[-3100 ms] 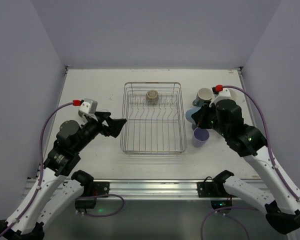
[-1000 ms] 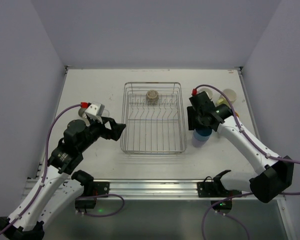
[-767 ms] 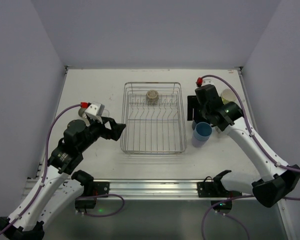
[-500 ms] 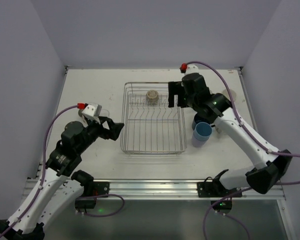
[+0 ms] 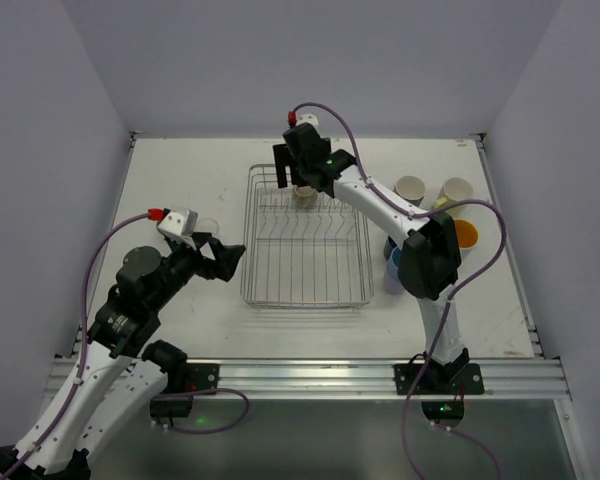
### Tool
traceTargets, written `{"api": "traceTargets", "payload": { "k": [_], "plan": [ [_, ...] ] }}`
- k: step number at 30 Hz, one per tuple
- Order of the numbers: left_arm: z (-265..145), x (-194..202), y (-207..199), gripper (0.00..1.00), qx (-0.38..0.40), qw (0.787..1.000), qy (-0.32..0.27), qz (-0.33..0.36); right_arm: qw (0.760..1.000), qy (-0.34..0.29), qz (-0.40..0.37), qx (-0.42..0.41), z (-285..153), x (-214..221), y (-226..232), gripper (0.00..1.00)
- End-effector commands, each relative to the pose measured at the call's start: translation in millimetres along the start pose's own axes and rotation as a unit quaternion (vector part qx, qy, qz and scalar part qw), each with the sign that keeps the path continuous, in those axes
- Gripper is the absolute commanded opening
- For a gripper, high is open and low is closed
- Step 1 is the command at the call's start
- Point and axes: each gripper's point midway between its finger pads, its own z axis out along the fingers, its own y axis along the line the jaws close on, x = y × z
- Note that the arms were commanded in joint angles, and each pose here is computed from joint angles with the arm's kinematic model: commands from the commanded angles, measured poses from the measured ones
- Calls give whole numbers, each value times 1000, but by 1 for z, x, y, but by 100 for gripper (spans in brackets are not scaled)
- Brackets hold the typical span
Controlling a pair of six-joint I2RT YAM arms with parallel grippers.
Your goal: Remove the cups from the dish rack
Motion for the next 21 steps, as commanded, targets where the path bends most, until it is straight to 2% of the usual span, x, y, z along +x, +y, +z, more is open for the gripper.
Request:
{"api": "traceTargets", "payload": {
  "k": [1,7,16,19,21],
  "plan": [
    [-2,0,-1,94,8,1000,0,9,999,-29,14,24,6,-22,-6,88],
    [-2,-1,-3,94,14,1000,-1,10,999,8,25,44,51,12,-13,86],
    [2,1,-3,94,18,1000,5,9,998,40,34,45,88,37,-17,85],
    [2,1,-3,94,17,1000,5,8,997,40,36,50,95,39,-19,82],
    [3,2,-3,94,17,1000,8,7,997,41,36,51,99,41,-19,75]
  ]
}}
